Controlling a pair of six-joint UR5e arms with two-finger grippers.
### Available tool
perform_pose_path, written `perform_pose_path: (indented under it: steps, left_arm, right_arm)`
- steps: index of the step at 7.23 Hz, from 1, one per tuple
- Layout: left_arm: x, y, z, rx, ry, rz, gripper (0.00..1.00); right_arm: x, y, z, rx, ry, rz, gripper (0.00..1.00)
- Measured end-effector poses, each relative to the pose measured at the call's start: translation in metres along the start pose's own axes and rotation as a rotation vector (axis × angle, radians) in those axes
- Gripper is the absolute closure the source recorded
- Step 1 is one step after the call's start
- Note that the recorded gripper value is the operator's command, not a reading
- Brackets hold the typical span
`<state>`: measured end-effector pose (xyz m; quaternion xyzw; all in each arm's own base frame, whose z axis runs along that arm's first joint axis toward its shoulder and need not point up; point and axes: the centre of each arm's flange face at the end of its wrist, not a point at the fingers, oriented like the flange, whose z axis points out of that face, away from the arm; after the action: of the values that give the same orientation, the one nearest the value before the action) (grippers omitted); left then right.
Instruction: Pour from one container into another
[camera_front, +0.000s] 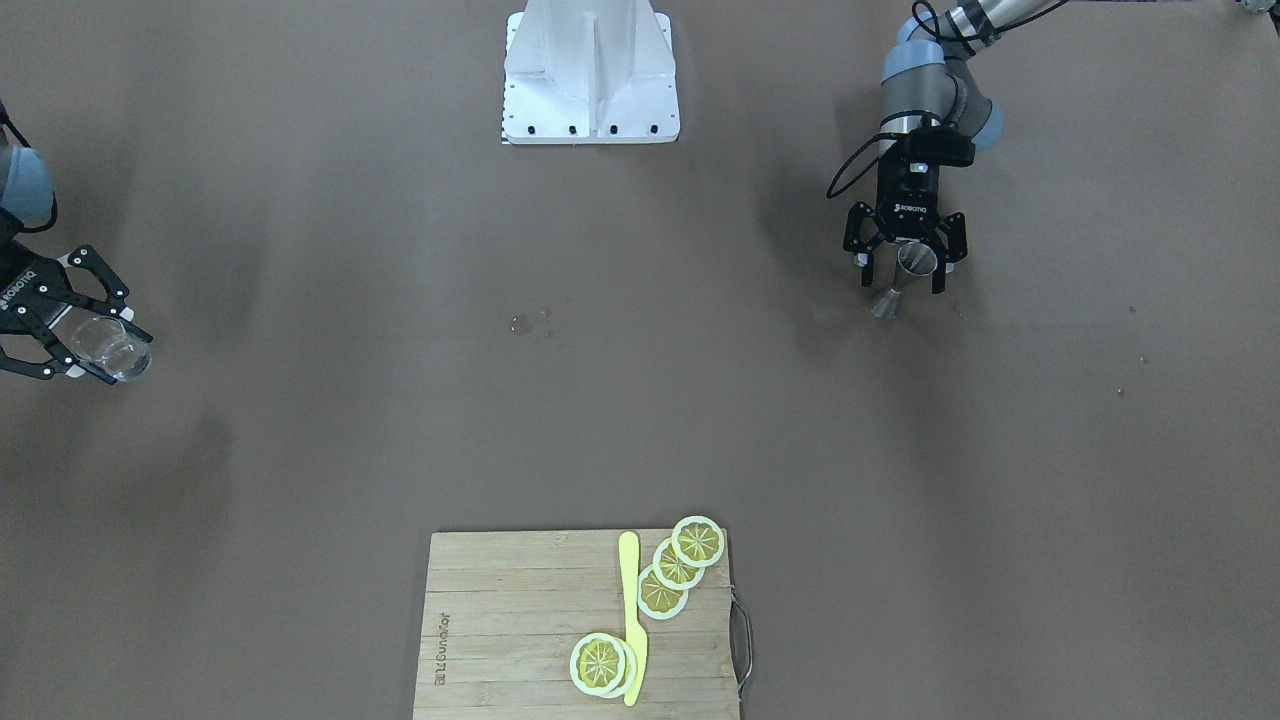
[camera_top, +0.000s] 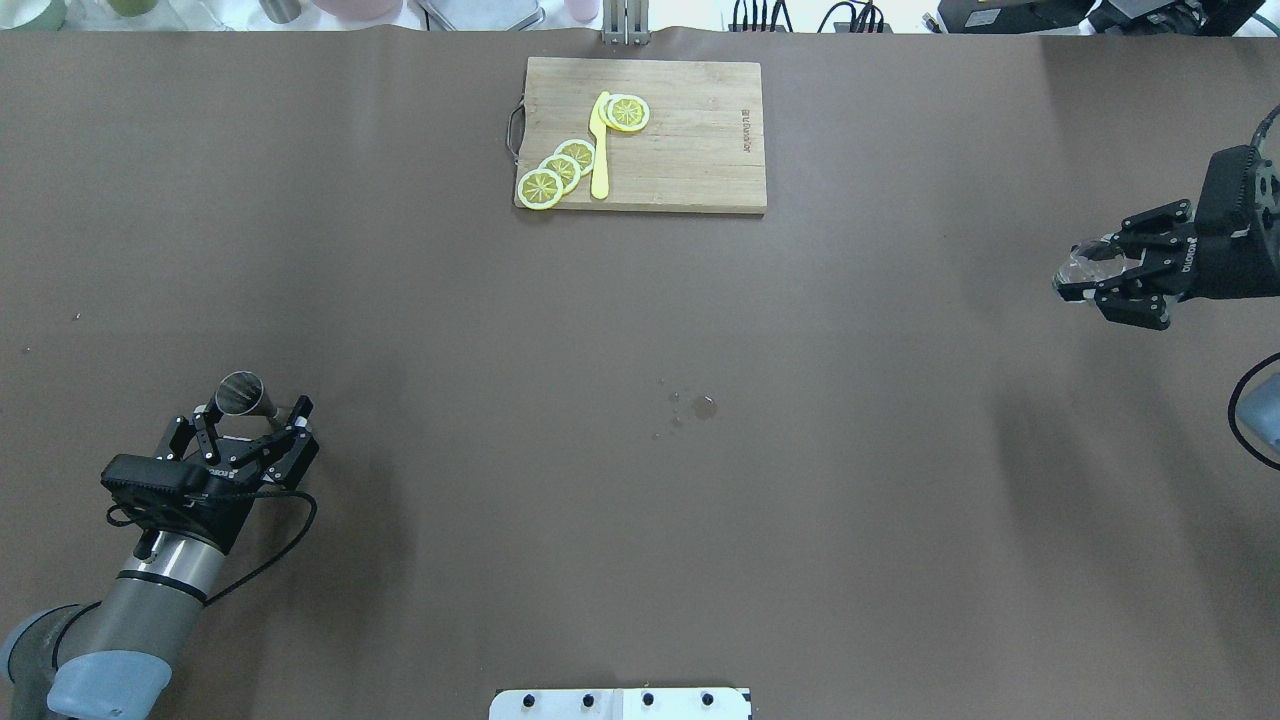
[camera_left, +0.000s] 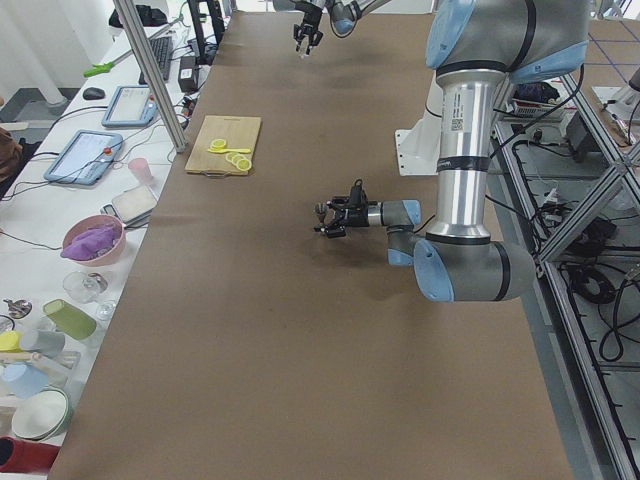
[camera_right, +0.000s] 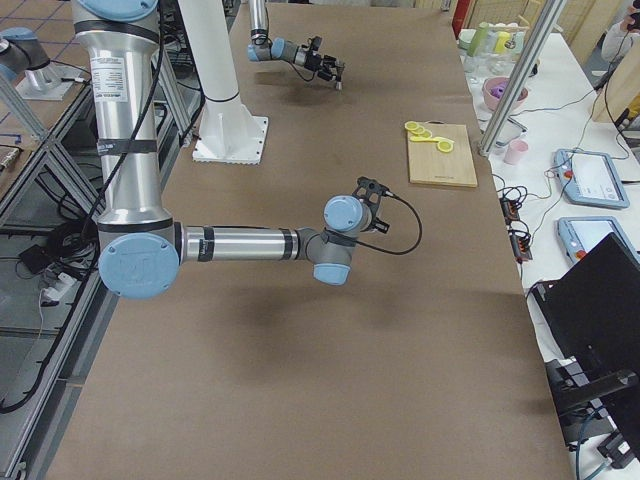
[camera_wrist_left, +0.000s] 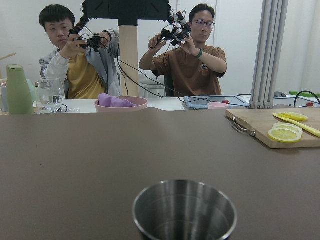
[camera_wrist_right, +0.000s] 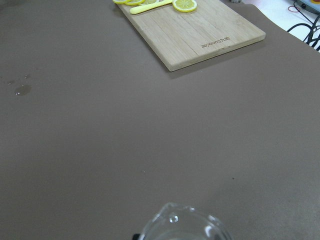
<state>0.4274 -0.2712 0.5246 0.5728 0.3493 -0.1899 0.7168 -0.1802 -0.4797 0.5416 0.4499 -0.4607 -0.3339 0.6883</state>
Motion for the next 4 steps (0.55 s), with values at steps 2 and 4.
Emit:
perform_pose_path:
  steps: [2,4]
  left_arm:
    - [-0.007,-0.014,-0.025,-0.015,0.026,0.016,0.01]
    - [-0.016,-0.026,-0.055,-0.028,0.051,0.037,0.01]
  right_arm:
    - [0.008,0.01,0.015,0.023,-0.014,0.028,1.0]
    - [0.01,0.017,0.024,0.031,-0.02,0.03,1.0]
